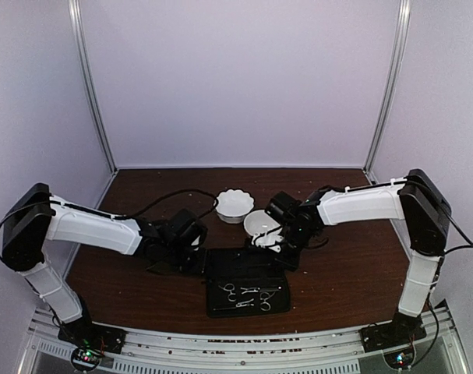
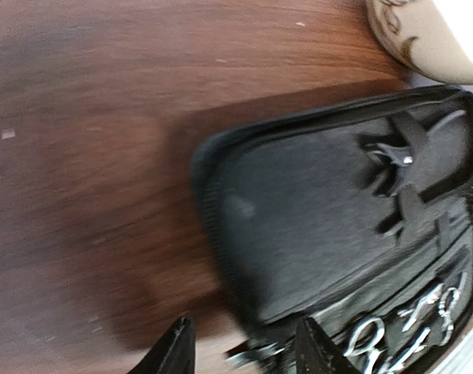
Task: Sort the hair-cutting tools
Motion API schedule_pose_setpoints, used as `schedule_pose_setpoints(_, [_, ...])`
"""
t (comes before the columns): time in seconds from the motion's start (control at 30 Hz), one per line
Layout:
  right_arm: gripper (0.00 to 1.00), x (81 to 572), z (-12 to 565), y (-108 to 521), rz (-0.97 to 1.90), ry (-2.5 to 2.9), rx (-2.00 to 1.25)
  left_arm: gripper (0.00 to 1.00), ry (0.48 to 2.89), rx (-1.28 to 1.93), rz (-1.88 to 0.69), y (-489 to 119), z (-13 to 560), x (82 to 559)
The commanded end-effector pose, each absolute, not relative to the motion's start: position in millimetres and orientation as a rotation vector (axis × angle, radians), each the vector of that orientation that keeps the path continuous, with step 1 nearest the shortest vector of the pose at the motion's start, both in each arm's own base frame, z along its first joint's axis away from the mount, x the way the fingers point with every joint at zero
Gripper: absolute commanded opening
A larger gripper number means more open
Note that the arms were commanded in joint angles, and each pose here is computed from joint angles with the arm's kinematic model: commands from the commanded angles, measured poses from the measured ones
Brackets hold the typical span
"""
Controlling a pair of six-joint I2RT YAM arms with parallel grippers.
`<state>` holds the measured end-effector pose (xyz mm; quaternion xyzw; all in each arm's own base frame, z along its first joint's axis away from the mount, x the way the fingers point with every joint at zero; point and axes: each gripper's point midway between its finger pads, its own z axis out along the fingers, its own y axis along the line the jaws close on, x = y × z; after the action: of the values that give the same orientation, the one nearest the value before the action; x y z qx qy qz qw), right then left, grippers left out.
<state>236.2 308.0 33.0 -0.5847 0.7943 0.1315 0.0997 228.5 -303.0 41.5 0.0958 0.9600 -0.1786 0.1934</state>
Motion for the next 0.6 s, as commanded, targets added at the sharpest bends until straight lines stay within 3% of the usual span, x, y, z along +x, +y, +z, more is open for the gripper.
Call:
schedule_pose_setpoints(0.0, [0.01,249,34,319,0.325,2.308,-1.775,0.45,2.668,0.293,-0.732,-333,39,231])
schedule_pose_setpoints(0.4, [0.02,239,17,339,0.302,2.307,-1.871,0.18,2.676,0.313,-0.867,-348,20,226])
schedule_pose_setpoints(0.57, [0.05,238,18,343,0.307,2.306,-1.871,0.16,2.674,0.327,-0.858,-345,21,225])
